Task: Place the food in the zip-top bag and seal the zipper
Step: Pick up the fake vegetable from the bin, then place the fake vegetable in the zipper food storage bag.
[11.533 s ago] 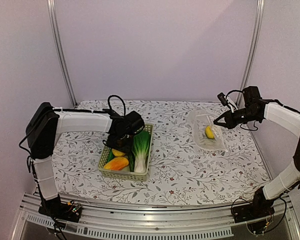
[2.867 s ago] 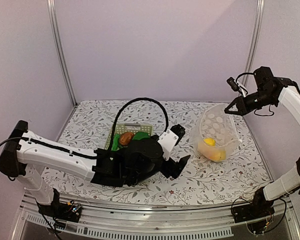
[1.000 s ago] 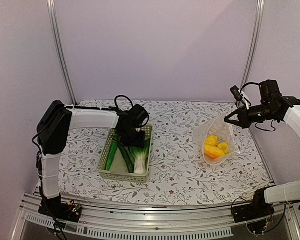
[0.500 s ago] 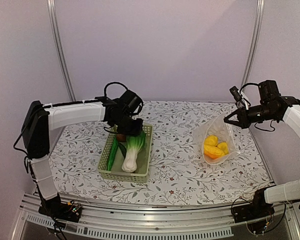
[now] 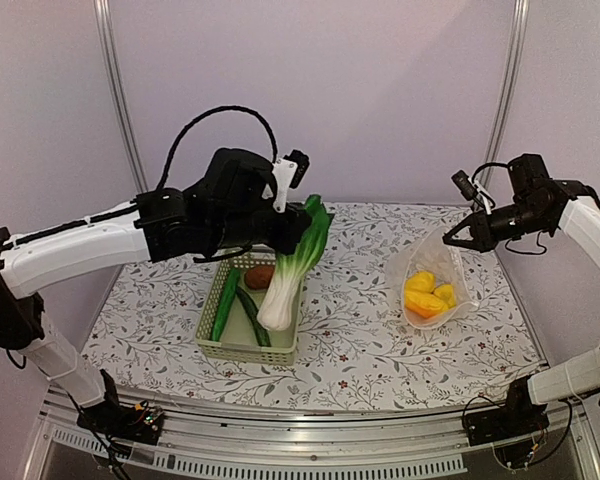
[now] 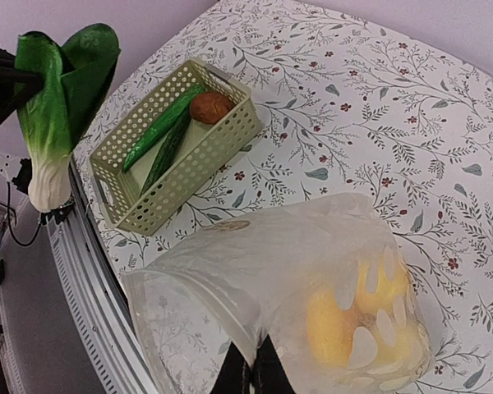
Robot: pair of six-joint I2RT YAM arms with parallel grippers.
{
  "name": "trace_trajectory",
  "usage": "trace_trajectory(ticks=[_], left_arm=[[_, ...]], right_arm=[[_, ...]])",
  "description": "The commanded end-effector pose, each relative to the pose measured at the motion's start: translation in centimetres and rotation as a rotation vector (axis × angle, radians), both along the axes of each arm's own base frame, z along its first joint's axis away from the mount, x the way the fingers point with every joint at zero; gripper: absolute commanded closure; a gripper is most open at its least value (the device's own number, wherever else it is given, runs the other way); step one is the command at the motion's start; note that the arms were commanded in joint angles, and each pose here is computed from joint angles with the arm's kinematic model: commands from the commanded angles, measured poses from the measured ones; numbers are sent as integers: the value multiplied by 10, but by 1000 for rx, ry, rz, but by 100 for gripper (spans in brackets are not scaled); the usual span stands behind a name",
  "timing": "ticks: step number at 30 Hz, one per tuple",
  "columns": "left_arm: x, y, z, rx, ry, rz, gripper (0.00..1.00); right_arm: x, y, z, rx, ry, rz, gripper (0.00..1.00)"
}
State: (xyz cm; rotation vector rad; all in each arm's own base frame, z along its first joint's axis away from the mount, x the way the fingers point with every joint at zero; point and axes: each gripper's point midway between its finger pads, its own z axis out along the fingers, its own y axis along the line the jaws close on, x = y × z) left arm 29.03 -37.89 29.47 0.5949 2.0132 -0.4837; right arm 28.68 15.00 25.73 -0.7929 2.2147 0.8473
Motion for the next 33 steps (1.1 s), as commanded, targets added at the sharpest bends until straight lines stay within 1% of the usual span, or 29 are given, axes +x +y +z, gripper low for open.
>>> trace_trajectory(ticks=[1,4,7,9,13,16,18,21,22,26,29,33], left_arm=[[-49,-33,81,-144,-314,-154,100],[-89,-53,115,-226,-471,-243,100],[-128,-72,132,-274,-600,-340,100],[-152,-86,144,-334,-677,-392,100],[-191,-118,150,-348,-803,-481,100],[-213,-136,155,-351,-934,-492,100],[-221,-147,157,-361,-996,-493,100],[-226,-170,156,-367,-1038,-525,100],[-228,-181,149,-352,-1051,-539,100],[-231,-209,144,-316,-1136,-564,100],[-224,-225,133,-283,-1185,-576,100],[-203,-232,110,-272,-1204,-558,100]], right_arm=[[-10,10,13,15,13,48,100],[-16,16,18,25,29,78,100],[-21,20,20,32,36,101,100],[-25,23,21,34,42,116,100],[-34,28,23,41,54,146,100],[-41,32,24,54,67,169,100],[-44,33,22,58,74,179,100],[-47,34,19,58,81,185,100],[-48,35,18,59,84,188,100],[-51,36,18,65,90,198,100],[-56,37,22,73,90,213,100],[-65,38,26,86,103,239,100]])
